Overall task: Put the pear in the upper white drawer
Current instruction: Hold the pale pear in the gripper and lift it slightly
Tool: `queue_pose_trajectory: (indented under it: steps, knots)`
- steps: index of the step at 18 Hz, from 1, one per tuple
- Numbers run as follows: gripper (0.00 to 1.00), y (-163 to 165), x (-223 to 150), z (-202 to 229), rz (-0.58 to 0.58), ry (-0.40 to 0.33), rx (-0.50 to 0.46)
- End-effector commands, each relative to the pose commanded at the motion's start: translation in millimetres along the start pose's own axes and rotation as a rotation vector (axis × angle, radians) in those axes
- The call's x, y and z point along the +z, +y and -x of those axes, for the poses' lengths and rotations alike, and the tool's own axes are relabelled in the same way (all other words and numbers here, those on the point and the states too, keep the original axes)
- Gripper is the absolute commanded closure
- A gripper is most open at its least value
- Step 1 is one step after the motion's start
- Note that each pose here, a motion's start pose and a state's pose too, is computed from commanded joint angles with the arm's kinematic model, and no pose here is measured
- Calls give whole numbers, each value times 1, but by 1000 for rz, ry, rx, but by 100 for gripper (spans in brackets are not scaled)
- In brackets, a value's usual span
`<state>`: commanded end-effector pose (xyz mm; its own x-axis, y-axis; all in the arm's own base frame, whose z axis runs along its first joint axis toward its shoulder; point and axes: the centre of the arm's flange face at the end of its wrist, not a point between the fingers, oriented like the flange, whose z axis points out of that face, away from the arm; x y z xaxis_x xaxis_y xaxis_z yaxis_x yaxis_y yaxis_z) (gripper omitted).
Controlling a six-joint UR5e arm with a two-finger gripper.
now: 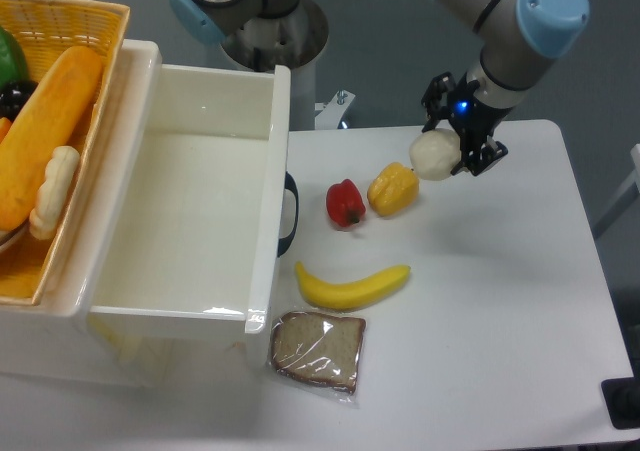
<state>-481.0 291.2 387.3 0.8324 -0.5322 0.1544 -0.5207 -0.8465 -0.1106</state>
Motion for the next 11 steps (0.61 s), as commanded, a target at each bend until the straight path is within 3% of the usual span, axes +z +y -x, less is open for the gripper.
queue_pose_trajectory:
  steps: [8, 11]
  knots:
    - [64, 0, -10, 2, -12, -27, -20]
    - [64, -2, -17, 3, -13, -38, -74]
